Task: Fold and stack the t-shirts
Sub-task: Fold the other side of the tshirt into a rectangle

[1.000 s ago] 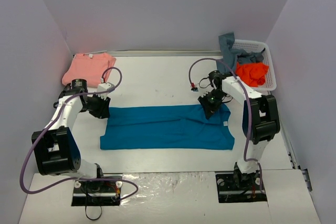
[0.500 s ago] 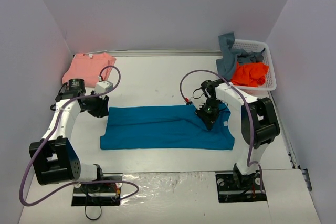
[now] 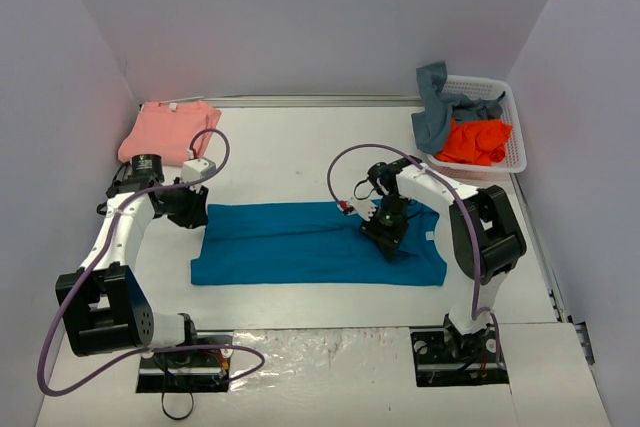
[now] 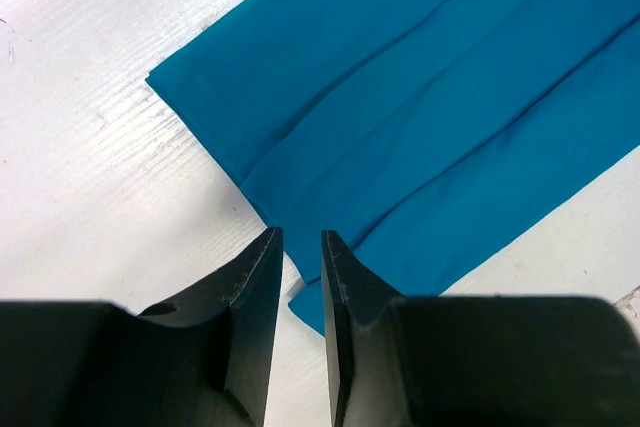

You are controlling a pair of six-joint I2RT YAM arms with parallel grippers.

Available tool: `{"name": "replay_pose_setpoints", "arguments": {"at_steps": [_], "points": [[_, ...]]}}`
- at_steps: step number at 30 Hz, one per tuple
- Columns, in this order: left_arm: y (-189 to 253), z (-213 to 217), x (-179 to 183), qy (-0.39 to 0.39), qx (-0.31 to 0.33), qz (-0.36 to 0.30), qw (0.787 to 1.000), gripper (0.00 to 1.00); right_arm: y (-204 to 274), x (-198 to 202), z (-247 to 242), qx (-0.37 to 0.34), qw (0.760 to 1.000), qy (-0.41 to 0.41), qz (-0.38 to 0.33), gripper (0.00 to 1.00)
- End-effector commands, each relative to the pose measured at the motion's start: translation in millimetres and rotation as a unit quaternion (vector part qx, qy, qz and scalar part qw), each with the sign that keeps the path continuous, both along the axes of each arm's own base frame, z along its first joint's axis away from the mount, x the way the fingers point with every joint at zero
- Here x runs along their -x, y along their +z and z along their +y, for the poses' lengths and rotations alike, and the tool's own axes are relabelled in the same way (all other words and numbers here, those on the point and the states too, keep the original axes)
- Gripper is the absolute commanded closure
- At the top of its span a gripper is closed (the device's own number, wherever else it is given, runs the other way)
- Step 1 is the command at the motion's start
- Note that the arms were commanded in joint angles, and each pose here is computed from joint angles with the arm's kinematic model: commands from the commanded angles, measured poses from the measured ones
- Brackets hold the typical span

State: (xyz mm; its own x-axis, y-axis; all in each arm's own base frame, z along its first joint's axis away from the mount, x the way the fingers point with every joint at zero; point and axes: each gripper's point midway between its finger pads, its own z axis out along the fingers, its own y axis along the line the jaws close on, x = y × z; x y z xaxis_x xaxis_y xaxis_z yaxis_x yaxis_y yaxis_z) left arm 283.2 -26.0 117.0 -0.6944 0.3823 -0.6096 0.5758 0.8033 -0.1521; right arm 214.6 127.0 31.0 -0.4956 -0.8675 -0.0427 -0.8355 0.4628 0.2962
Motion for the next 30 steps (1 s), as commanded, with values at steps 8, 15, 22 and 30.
{"name": "replay_pose_setpoints", "arguments": {"at_steps": [8, 15, 22, 30], "points": [[7, 0, 1, 0.005, 0.004, -0.017, 1.000, 0.78, 10, 25, -2, -0.001, 0.999, 0.012, 0.040, 0.61], [0, -2, 8, 0.004, 0.007, -0.012, 1.000, 0.78, 5, 28, 6, -0.006, 0.998, 0.022, 0.058, 0.60], [-4, 2, 13, 0.006, -0.009, -0.015, 1.000, 0.79, -6, 38, 17, 0.008, 0.996, 0.046, 0.077, 0.59], [-1, 4, 13, 0.010, -0.013, -0.021, 1.000, 0.79, -11, 36, 11, 0.056, 0.994, 0.065, 0.064, 0.57]]}}
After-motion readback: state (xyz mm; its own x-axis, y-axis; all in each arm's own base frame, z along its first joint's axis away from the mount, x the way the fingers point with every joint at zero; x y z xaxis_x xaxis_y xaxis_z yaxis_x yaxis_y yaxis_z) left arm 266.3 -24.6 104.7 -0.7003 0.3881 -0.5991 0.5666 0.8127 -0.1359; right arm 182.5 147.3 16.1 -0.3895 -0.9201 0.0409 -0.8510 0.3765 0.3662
